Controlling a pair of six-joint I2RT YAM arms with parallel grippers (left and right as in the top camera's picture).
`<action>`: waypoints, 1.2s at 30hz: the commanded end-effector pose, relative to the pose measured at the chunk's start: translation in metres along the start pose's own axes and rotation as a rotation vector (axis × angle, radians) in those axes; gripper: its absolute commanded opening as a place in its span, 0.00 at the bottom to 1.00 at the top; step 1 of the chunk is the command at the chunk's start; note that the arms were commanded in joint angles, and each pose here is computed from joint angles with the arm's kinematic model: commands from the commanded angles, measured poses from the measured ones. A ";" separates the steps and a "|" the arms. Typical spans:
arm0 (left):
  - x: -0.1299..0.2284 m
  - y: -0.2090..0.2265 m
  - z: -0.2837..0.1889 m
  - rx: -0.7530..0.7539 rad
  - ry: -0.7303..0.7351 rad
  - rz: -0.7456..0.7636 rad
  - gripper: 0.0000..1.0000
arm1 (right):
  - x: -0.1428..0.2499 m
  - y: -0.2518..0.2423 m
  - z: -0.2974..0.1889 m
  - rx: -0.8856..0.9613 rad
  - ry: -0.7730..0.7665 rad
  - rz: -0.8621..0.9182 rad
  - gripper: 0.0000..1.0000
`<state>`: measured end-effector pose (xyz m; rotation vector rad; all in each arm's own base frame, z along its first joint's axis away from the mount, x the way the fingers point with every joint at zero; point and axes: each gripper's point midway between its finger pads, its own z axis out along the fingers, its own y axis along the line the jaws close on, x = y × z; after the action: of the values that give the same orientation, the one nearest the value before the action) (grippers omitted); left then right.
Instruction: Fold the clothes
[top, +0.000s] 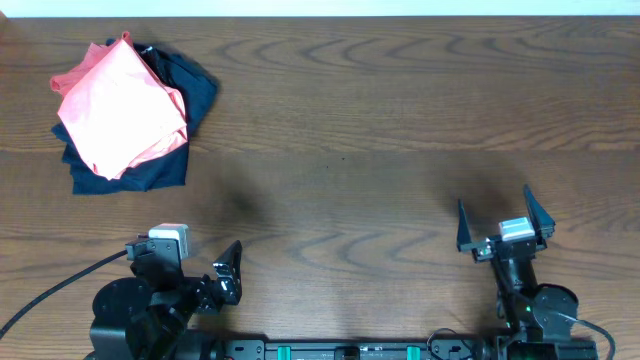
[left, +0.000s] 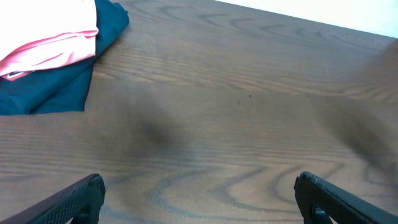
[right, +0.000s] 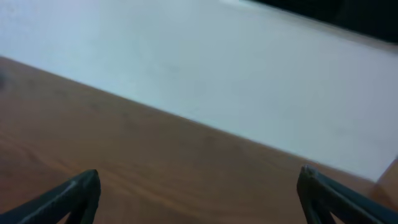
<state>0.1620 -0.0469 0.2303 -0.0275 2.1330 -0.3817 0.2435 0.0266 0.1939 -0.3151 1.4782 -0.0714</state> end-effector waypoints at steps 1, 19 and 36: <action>0.000 0.001 0.000 -0.005 -0.003 -0.001 0.98 | 0.018 -0.002 0.000 0.026 0.061 0.001 0.99; 0.000 0.001 0.000 -0.004 -0.003 -0.001 0.98 | 0.034 0.002 -0.001 0.009 0.126 0.012 0.99; 0.001 0.005 -0.001 -0.026 -0.003 0.023 0.98 | 0.034 0.002 -0.001 0.009 0.126 0.012 0.99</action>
<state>0.1619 -0.0468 0.2301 -0.0269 2.1336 -0.3802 0.2452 0.0207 0.1607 -0.2965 1.6047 -0.0798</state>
